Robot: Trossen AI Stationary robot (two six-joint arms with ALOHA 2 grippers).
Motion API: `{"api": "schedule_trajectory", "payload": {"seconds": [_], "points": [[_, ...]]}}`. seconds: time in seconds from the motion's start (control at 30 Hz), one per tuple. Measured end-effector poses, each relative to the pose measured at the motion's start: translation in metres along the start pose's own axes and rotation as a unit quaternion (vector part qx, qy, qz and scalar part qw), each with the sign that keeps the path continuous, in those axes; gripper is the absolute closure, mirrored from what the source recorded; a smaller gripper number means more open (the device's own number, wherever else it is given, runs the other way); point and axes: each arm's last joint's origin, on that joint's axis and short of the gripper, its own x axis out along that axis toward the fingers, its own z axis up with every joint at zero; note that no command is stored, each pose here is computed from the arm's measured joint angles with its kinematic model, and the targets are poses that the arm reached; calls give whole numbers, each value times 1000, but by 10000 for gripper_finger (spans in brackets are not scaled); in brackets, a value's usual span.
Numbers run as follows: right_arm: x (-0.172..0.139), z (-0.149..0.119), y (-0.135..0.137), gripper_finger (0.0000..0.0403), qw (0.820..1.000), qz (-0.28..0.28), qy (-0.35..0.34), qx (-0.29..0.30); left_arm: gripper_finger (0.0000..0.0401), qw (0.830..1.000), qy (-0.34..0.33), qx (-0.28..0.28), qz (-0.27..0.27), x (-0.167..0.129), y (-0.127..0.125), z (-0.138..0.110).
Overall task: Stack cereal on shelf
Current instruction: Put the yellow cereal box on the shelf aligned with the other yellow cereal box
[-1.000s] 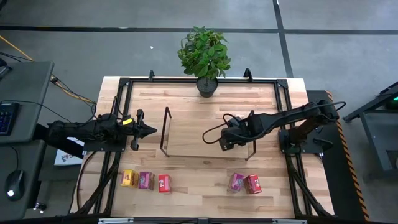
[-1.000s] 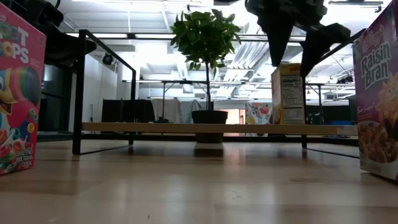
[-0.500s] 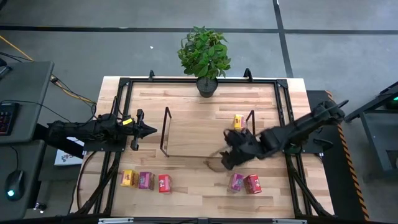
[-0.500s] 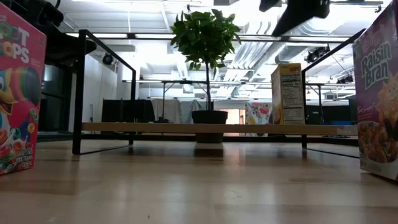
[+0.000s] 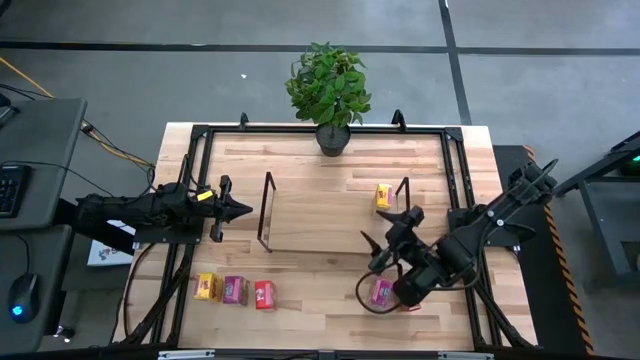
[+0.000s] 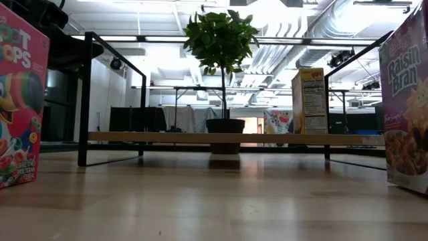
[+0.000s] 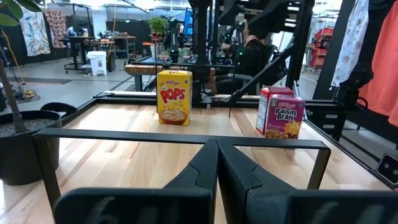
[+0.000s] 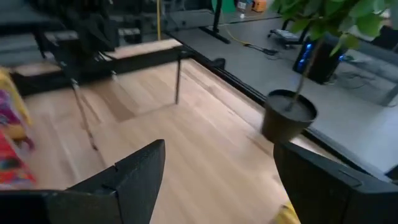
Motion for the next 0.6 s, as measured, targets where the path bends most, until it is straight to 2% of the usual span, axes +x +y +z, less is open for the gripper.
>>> {"api": "schedule_trajectory", "payload": {"seconds": [0.13,0.23,0.3,0.33,0.43,0.6], "points": [[-5,-9,-11,110,999,-23,15,-43,401,1000,0,0,0,0,0,0],[-17,-18,-28,110,997,-52,27,-54,401,1000,-3,0,0,0,0,1],[-28,-22,-39,110,997,-66,17,-47,401,1000,-4,0,-1,0,0,1],[-34,-23,-40,110,998,-60,5,-27,401,1000,-4,0,-1,0,0,1],[-45,-35,-50,110,998,-19,-45,-30,401,1000,-4,0,-2,0,0,1],[-34,-67,-86,110,995,-17,-86,46,401,1000,-12,0,-1,0,0,2]]}}
